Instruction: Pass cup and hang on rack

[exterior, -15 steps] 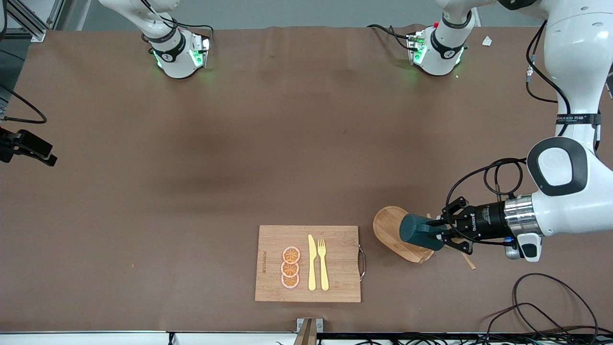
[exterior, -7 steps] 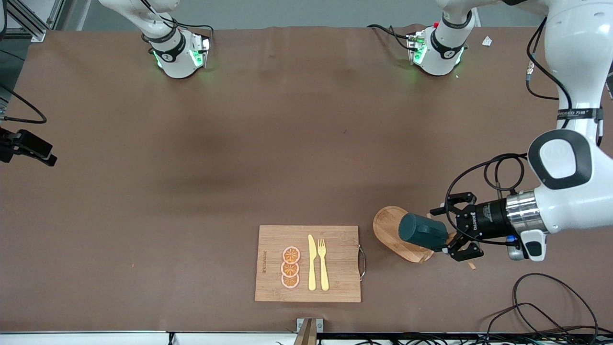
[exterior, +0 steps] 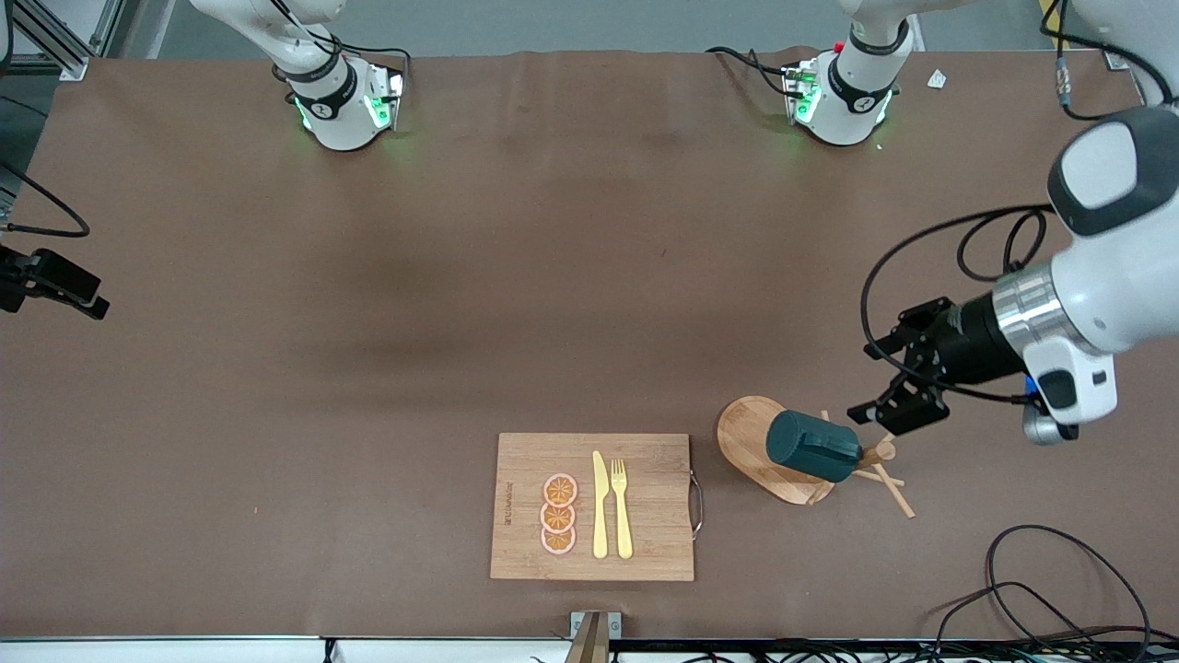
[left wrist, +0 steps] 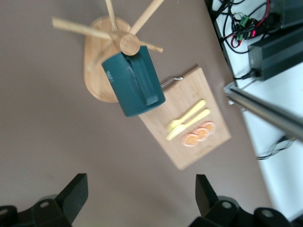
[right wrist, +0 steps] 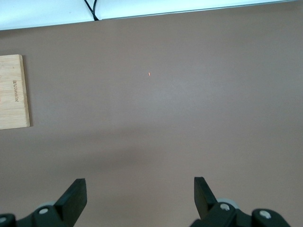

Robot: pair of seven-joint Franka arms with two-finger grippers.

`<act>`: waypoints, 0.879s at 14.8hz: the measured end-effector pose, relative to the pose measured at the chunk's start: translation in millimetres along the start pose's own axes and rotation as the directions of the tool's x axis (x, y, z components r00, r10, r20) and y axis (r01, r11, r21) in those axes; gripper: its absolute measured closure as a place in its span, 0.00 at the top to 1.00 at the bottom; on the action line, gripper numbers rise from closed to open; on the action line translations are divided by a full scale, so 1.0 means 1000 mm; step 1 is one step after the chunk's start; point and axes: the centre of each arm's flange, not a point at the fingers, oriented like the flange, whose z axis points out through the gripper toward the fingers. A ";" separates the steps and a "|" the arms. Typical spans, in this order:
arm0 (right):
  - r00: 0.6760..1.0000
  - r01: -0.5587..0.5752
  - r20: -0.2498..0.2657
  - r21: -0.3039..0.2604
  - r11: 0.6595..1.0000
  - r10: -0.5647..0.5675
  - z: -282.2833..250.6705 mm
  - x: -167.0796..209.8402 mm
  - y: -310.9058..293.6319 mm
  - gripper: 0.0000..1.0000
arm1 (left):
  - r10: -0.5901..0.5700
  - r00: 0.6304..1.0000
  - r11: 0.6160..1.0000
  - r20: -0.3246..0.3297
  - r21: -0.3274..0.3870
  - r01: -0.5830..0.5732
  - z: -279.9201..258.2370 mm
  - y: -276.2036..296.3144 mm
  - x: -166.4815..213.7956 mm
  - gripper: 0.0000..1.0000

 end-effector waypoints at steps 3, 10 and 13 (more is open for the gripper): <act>1.000 0.000 0.000 0.000 1.000 0.000 0.000 0.000 0.000 1.00 | 0.309 0.945 0.944 -0.107 0.153 -0.291 -0.014 -0.009 -0.015 1.00; 1.000 0.000 0.000 0.000 1.000 0.000 0.000 0.000 0.000 1.00 | 0.666 0.744 0.720 -0.054 0.304 -0.624 -0.084 -0.058 0.011 1.00; 1.000 0.000 0.000 0.000 1.000 0.000 0.000 0.000 0.000 1.00 | 0.746 0.665 0.621 -0.019 0.380 -0.686 -0.100 -0.077 0.000 1.00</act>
